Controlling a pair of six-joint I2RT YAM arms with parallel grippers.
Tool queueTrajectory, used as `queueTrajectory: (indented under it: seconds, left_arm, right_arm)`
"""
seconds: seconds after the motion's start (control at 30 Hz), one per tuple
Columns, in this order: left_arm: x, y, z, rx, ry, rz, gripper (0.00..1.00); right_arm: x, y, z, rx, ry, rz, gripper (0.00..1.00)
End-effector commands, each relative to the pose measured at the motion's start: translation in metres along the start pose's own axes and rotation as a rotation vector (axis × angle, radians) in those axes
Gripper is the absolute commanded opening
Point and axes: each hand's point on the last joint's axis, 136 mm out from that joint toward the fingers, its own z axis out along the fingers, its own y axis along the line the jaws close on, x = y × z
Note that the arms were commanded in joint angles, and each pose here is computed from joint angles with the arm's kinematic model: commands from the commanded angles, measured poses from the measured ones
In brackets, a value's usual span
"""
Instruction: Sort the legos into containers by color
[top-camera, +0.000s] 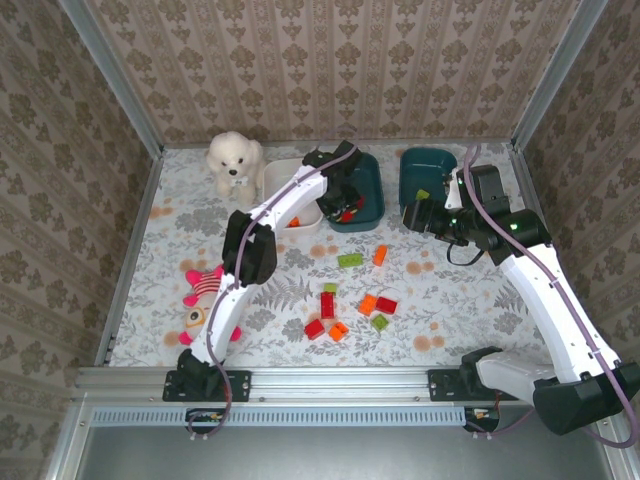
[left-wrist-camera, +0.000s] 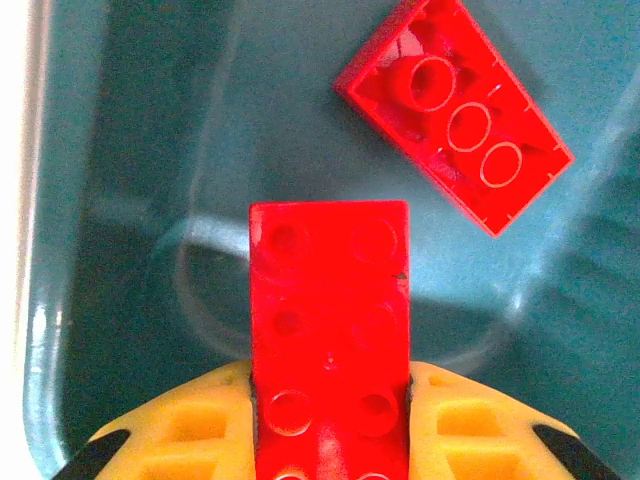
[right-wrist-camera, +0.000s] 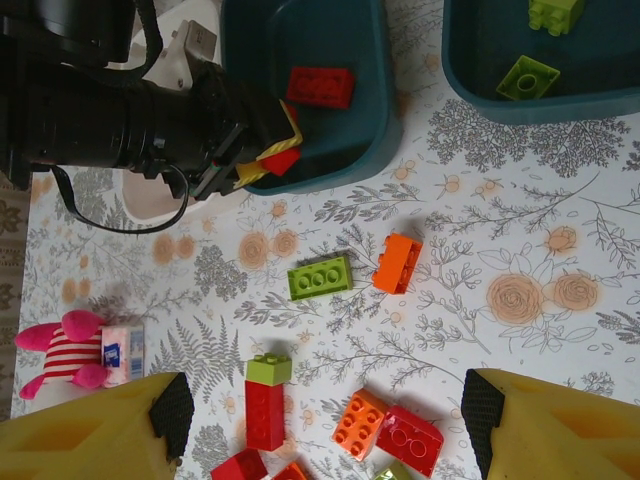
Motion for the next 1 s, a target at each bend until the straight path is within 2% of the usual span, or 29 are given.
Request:
queueTrajectory:
  seconds: [0.0, 0.13, 0.37, 0.5, 0.63, 0.77, 0.83, 0.97]
  left_arm:
    - [-0.001, 0.003, 0.01, -0.009, 0.025, -0.033, 0.24]
    - [-0.003, 0.0, 0.007, 0.003, 0.017, -0.031, 0.39]
    - [-0.013, -0.017, -0.025, 0.062, -0.046, -0.012, 0.54]
    - [-0.02, -0.027, -0.057, 0.112, -0.106, 0.005, 0.58]
    - [-0.029, -0.024, -0.109, 0.15, -0.221, 0.04, 0.59]
    - [-0.029, 0.012, -0.154, 0.173, -0.328, 0.037, 0.61]
    - [-0.023, 0.044, -0.173, 0.16, -0.373, 0.045, 0.64]
    - [0.008, 0.115, -0.189, 0.114, -0.4, 0.107, 0.71]
  right_arm:
    - [0.003, 0.0, 0.0, -0.013, 0.009, 0.013, 0.75]
    - [0.004, -0.001, 0.001, -0.01, 0.012, 0.015, 0.74]
    - [0.005, -0.001, 0.002, -0.01, 0.017, 0.015, 0.74]
    - [0.009, -0.003, 0.004, -0.001, 0.035, 0.0, 0.73]
    - [0.026, 0.002, 0.007, 0.038, 0.075, -0.103, 0.73]
    - [0.056, 0.017, 0.021, 0.05, 0.148, -0.166, 0.72]
    - [0.075, 0.025, 0.032, 0.06, 0.187, -0.171, 0.72]
    - [0.111, 0.039, 0.062, 0.09, 0.268, -0.101, 0.73]
